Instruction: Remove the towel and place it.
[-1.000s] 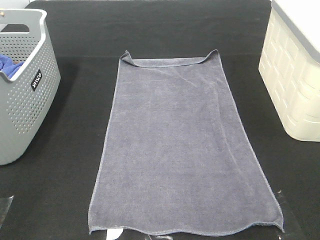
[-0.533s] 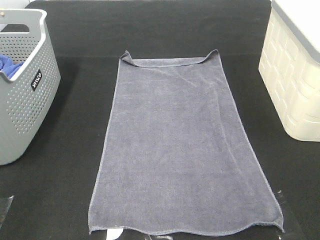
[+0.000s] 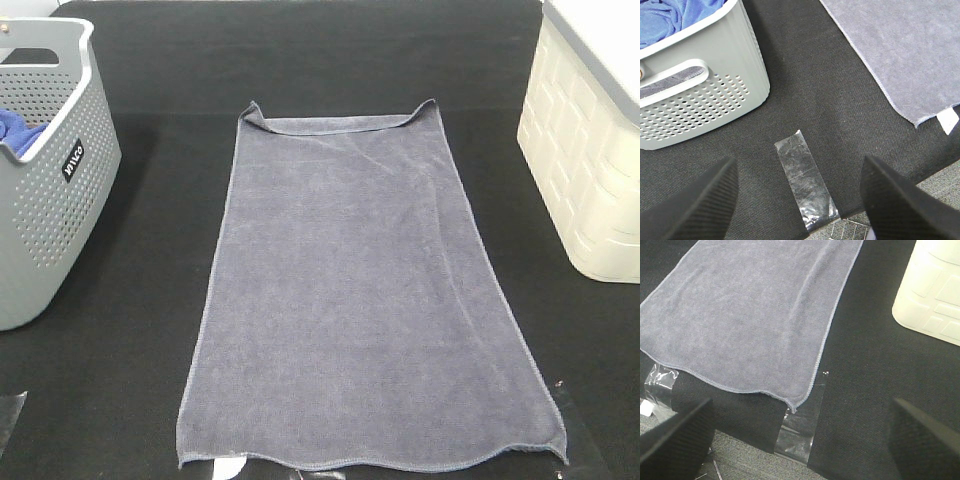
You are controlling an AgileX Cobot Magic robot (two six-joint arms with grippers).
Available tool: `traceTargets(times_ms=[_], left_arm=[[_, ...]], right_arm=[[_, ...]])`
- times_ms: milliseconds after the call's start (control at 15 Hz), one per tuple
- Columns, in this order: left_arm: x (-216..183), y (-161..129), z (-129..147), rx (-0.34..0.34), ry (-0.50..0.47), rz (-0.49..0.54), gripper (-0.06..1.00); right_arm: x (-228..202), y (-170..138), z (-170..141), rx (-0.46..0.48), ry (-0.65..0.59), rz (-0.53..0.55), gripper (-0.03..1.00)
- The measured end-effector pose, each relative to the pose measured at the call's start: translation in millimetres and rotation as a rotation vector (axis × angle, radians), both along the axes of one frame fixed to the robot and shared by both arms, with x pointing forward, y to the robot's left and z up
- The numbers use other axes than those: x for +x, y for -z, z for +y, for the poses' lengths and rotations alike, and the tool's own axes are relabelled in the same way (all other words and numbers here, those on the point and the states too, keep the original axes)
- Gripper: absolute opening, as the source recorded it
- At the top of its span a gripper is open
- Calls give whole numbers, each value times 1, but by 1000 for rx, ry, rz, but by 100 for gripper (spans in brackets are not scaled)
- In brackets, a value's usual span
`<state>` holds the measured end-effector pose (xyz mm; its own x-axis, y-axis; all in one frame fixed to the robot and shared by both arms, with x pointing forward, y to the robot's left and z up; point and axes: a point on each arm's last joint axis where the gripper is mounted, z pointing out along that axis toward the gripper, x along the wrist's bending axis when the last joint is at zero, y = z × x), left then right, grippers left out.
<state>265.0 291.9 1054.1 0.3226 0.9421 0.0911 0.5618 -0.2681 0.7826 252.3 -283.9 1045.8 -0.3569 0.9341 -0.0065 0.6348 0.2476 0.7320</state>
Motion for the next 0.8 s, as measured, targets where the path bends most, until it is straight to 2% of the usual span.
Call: traceTargets(times_ms=[133,333,467,667,800], left_arm=[[0,0,1,-1,-47,-3,67],[-1,-1,5,-2,-171,-17,67],[-11,-2,6,-7,-235,-80,67],[-31,-2,5,-15,-257,-210,67],[-32,-2,5,-16,-257,-216,67]], right_arm=[[-3,0,-1,4,12,-24,87],[-13,-1,-3,12,112,-99,87],[-21,-1,-3,16,156,-156,87],[-25,-1,-3,19,161,-190,87],[-25,-1,-3,19,161,-190,87]])
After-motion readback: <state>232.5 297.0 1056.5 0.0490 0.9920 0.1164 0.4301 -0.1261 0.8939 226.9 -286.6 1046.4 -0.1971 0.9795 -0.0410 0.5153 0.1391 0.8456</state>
